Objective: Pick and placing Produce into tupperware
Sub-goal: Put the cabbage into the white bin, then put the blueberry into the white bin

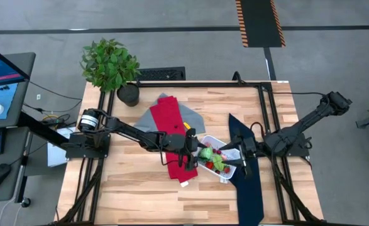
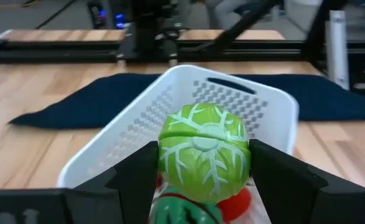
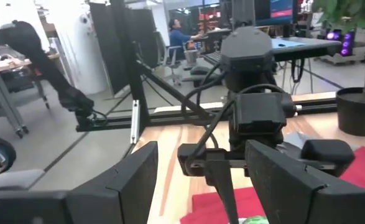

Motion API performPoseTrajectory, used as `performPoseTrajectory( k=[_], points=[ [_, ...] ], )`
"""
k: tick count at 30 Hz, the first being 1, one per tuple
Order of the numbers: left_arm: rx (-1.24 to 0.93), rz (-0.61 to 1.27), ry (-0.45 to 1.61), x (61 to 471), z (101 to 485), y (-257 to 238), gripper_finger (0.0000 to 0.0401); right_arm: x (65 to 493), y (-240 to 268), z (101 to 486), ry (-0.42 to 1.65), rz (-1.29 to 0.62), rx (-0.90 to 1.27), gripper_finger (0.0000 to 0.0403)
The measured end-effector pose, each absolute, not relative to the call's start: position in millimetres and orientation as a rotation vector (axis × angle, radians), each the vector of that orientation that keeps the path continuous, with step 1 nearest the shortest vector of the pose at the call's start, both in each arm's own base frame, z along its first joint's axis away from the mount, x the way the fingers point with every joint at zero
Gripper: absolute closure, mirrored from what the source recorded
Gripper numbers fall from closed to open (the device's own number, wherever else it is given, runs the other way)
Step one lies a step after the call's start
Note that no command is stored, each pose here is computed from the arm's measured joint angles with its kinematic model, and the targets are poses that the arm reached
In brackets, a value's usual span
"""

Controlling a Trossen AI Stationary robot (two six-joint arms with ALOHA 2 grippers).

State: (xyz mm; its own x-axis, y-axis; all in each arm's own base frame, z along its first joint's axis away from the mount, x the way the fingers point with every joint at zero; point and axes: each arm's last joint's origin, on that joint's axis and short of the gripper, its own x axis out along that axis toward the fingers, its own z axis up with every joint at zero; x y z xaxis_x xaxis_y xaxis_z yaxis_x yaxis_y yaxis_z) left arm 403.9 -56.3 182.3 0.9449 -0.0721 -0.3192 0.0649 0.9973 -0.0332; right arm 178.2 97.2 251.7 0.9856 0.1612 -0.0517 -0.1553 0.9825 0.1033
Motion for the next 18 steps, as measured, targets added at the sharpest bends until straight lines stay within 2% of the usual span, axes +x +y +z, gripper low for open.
performPoseTrajectory(
  k=[6,9,14,18],
  points=[
    [0.014,-0.136,0.310,404.1,183.9,-58.4,0.0171,176.6,100.1,251.5,0.062,0.176,0.097,0.0138],
    [0.016,-0.168,0.320,403.7,183.0,-58.6,0.0159,176.6,100.0,250.0,0.076,0.174,0.089,0.0138],
    [0.034,-0.170,0.318,403.7,183.1,-59.0,0.0084,177.8,98.4,248.7,0.091,0.200,0.084,0.0138],
    [0.027,-0.050,0.317,404.4,183.1,-53.3,0.0018,180.7,92.2,252.0,0.068,0.332,0.038,0.0138]
  ],
)
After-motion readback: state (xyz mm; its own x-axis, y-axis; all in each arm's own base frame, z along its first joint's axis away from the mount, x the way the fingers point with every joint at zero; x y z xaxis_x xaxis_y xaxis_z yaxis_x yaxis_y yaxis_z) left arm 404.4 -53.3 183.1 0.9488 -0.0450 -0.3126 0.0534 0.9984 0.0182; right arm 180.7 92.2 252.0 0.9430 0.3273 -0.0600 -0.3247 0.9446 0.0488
